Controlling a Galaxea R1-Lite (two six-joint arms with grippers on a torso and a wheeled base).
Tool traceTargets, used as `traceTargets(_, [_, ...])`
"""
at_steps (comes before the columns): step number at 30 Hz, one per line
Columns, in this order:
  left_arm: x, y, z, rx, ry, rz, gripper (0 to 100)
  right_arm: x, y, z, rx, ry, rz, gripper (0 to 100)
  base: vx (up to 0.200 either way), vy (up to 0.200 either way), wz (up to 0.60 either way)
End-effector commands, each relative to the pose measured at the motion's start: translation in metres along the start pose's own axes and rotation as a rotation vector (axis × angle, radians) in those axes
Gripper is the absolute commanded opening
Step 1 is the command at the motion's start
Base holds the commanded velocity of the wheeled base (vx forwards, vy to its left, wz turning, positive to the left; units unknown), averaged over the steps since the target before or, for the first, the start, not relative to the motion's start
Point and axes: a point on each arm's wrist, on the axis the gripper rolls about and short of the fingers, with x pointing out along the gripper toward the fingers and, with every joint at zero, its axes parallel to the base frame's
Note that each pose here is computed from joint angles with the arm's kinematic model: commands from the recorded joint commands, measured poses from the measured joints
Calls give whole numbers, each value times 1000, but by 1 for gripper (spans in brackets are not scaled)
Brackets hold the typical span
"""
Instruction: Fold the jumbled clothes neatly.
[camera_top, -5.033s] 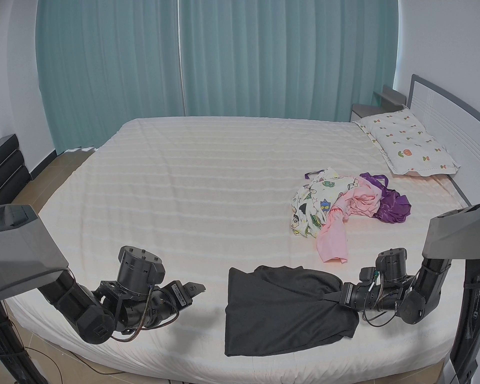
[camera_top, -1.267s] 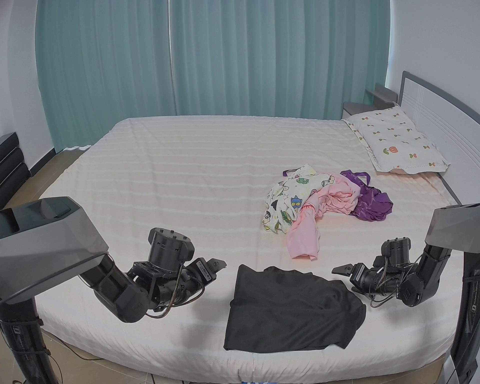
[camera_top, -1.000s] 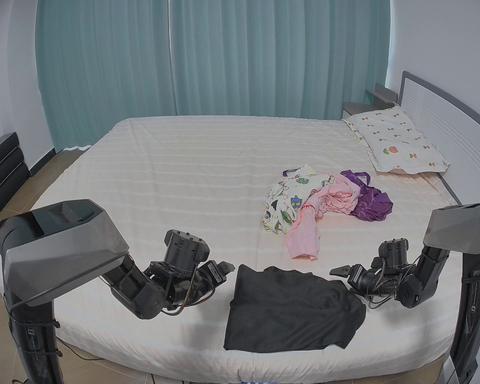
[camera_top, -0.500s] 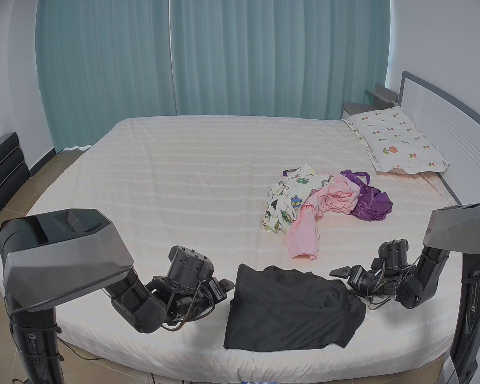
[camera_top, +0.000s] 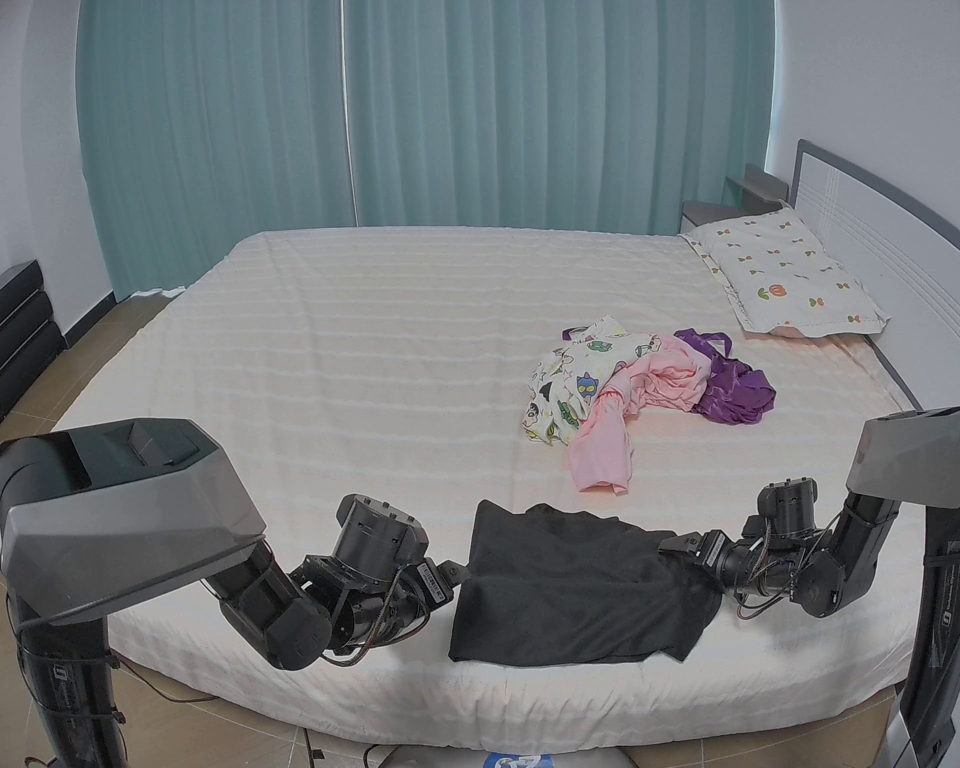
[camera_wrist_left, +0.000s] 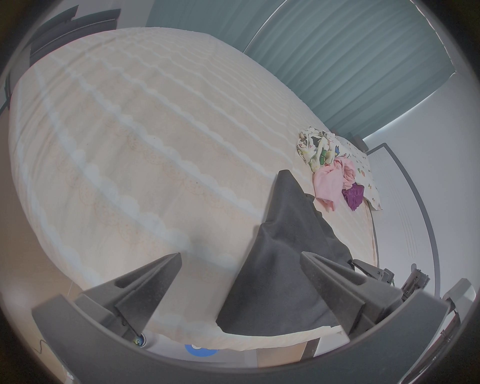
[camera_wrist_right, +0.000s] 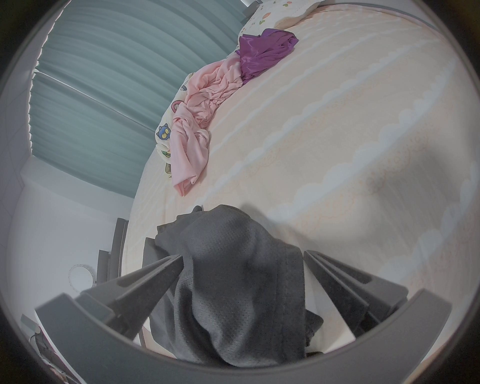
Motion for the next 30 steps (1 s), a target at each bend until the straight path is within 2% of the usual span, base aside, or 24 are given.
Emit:
traceTargets(1, [1, -2, 2, -3, -6, -7, 100, 0, 1, 2, 0, -6, 4, 100, 0, -200, 0])
traceTargets(15, [3, -11, 7, -4, -33, -35, 100, 0, 2, 4, 1, -14, 11, 100, 0, -200, 0])
traceTargets(21, [8, -12, 27, -26, -106, -30, 100, 1, 2, 3, 18, -12, 12, 100, 0, 0, 0])
traceTargets(24, [18, -9, 45, -7, -172, 4, 100, 1, 3, 2, 18, -10, 13, 100, 0, 0, 0])
traceTargets(30, [44, 0, 57, 26, -201, 40, 100, 3, 4, -1, 12, -12, 0, 100, 0, 0, 0])
